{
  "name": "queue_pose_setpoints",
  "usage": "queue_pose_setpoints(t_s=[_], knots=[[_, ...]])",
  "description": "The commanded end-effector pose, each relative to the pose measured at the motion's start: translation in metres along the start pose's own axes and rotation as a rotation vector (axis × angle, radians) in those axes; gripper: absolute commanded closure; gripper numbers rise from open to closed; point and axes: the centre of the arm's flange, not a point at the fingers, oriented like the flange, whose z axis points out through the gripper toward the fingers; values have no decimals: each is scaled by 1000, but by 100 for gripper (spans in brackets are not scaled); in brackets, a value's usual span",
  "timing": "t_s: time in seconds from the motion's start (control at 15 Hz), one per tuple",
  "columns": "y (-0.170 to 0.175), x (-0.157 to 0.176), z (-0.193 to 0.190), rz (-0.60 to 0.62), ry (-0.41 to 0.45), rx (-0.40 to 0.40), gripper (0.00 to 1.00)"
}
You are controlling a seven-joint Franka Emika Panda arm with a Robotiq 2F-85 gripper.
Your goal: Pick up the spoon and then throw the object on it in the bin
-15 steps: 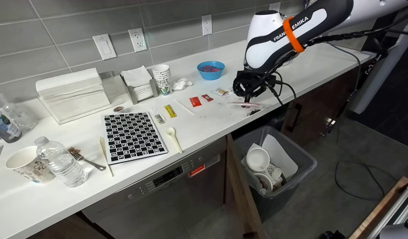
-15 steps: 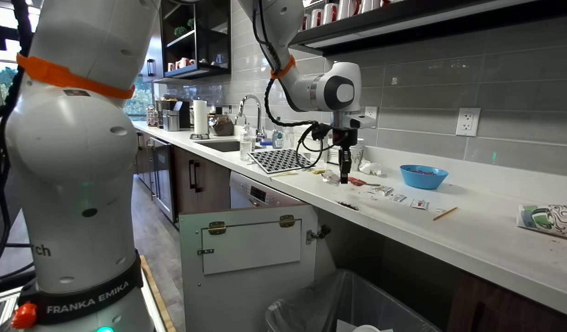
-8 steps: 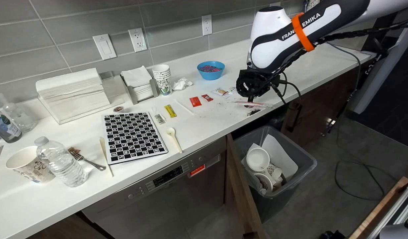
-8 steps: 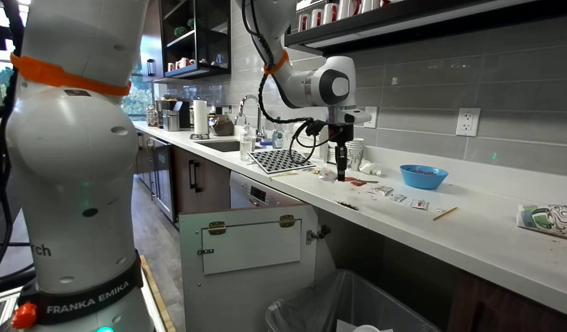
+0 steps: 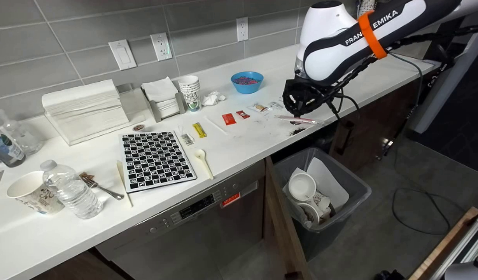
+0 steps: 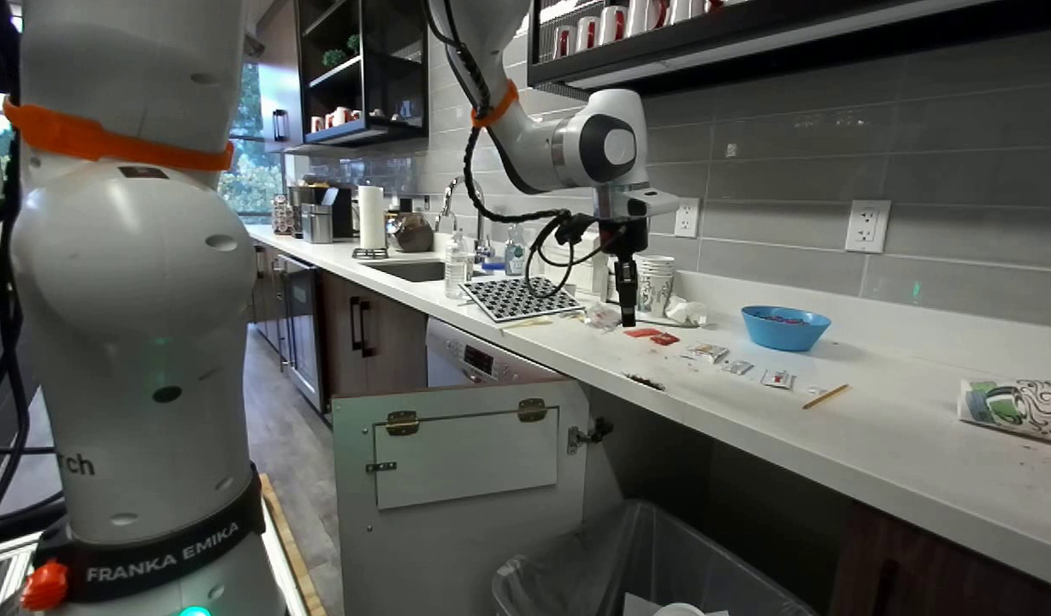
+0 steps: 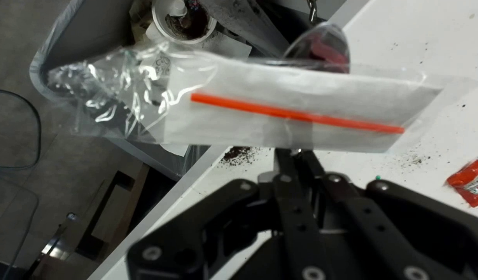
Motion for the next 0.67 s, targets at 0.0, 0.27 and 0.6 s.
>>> queue_pose_setpoints(t_s=[0.0,0.27,0.6], knots=[[13,-16,-12,15,40,17,98],[19,-25,-20,9,56,25,98],[30,-37,-31,8,93,57,98]])
